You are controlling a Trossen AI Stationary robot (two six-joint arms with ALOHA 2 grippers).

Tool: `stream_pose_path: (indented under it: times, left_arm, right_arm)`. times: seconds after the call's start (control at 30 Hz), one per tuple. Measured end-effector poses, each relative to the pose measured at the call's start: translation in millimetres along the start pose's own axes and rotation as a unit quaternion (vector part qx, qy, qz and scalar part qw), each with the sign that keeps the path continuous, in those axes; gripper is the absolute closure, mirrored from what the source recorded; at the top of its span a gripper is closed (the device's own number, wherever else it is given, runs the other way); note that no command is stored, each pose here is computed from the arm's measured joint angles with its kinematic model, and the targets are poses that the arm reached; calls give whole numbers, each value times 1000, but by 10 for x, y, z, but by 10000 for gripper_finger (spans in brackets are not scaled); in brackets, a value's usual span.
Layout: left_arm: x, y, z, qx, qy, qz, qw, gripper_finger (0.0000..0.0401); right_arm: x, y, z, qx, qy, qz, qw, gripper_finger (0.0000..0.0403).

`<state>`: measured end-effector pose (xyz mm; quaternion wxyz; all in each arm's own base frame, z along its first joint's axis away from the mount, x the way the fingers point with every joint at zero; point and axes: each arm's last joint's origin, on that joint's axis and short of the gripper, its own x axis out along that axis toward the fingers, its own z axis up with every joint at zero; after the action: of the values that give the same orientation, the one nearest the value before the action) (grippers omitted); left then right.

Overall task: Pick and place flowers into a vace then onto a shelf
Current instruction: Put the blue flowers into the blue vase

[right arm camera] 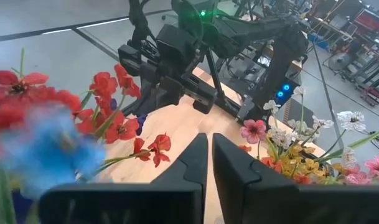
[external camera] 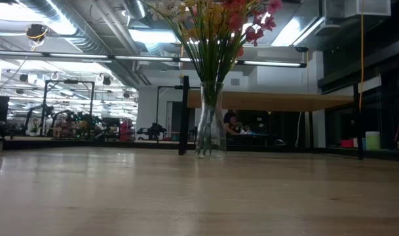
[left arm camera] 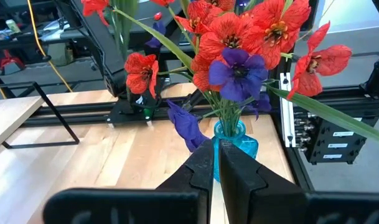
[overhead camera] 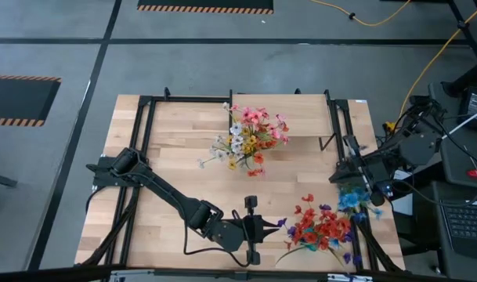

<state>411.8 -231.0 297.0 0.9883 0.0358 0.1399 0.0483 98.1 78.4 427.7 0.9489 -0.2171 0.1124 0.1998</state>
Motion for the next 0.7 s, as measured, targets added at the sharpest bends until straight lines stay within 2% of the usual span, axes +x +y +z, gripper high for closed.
stream_pose_path:
  times: [0.4,0.7]
  left_arm:
    - [1,0,0,-1,0,0,1000,384]
    - [1,-1,-1,-8,0,0,1000,384]
  right_arm:
    - [-10,-9,4,0,-3,-7,1000,322]
    - [-17,-16,15,2,-9,-11,1000,317]
